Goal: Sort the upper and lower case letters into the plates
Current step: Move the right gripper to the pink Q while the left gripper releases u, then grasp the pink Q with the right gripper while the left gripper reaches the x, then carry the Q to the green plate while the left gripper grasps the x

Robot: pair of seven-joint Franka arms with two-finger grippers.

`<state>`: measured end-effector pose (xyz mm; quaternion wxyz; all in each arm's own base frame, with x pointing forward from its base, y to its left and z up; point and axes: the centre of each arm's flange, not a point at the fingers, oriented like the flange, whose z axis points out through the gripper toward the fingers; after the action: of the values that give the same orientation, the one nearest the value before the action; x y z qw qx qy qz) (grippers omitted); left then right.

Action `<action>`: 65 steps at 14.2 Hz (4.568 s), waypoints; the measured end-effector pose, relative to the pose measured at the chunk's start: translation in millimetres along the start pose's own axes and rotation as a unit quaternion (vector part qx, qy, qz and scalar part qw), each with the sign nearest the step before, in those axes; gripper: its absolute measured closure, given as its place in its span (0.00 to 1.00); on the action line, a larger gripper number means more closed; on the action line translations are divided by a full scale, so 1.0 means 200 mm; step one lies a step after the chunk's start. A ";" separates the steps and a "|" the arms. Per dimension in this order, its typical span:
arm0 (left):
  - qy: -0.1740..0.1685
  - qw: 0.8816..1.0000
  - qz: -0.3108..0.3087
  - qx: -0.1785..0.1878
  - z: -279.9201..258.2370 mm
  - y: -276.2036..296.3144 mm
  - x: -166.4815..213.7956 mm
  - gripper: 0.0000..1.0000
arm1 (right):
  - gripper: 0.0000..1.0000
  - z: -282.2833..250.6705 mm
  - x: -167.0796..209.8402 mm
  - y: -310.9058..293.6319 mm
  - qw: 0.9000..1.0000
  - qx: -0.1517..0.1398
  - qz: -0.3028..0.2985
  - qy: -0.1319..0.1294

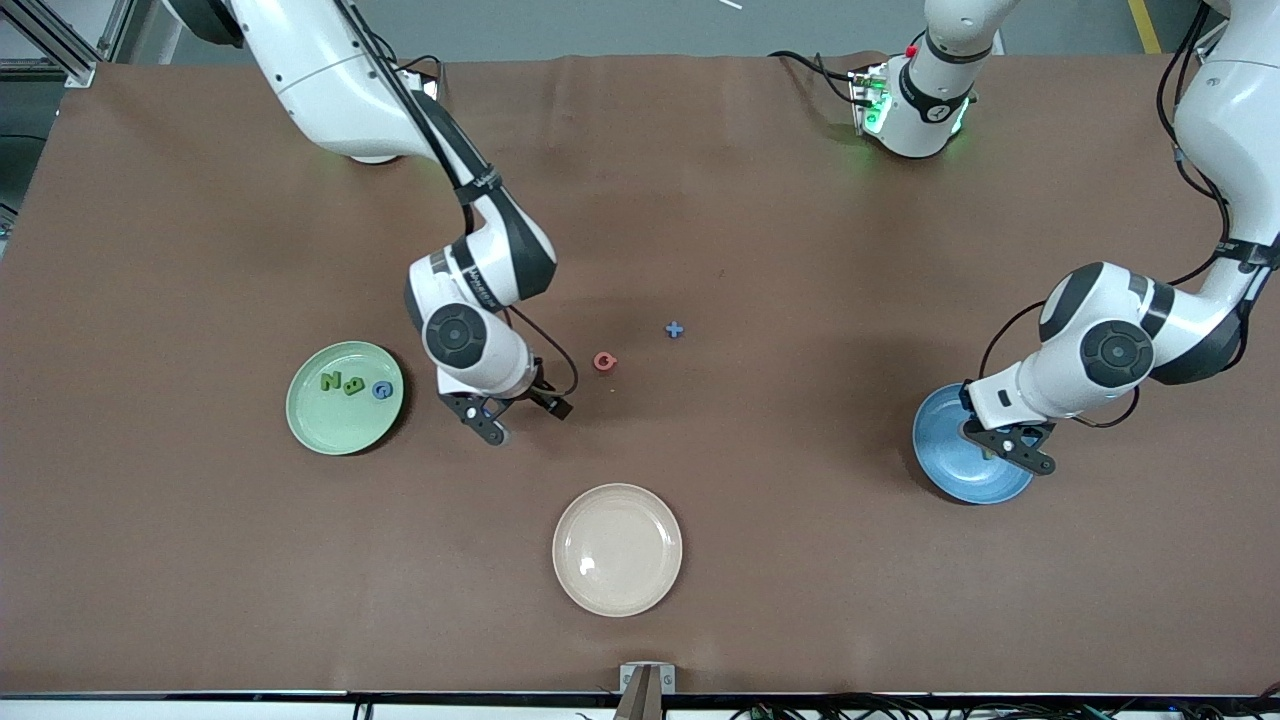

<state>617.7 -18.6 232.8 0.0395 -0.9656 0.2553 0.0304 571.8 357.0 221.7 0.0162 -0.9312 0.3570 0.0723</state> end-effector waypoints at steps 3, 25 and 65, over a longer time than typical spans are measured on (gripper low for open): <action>0.002 1.000 -0.019 -0.001 0.00 -0.03 0.00 0.74 | 0.00 0.02 -0.08 -0.03 1.000 -0.005 0.022 0.009; -0.017 0.998 -0.049 -0.030 0.20 0.04 0.02 0.59 | 0.30 0.26 -0.52 -0.12 0.994 -0.009 0.102 0.036; -0.006 0.956 -0.287 -0.065 0.18 2.41 0.34 0.18 | 0.65 -0.23 1.35 1.00 0.977 -0.022 -0.213 -0.013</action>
<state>435.6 -466.0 162.4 -0.0150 -0.9985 -0.0355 0.0401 641.8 26.3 231.5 0.0155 -0.9849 0.1486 0.0875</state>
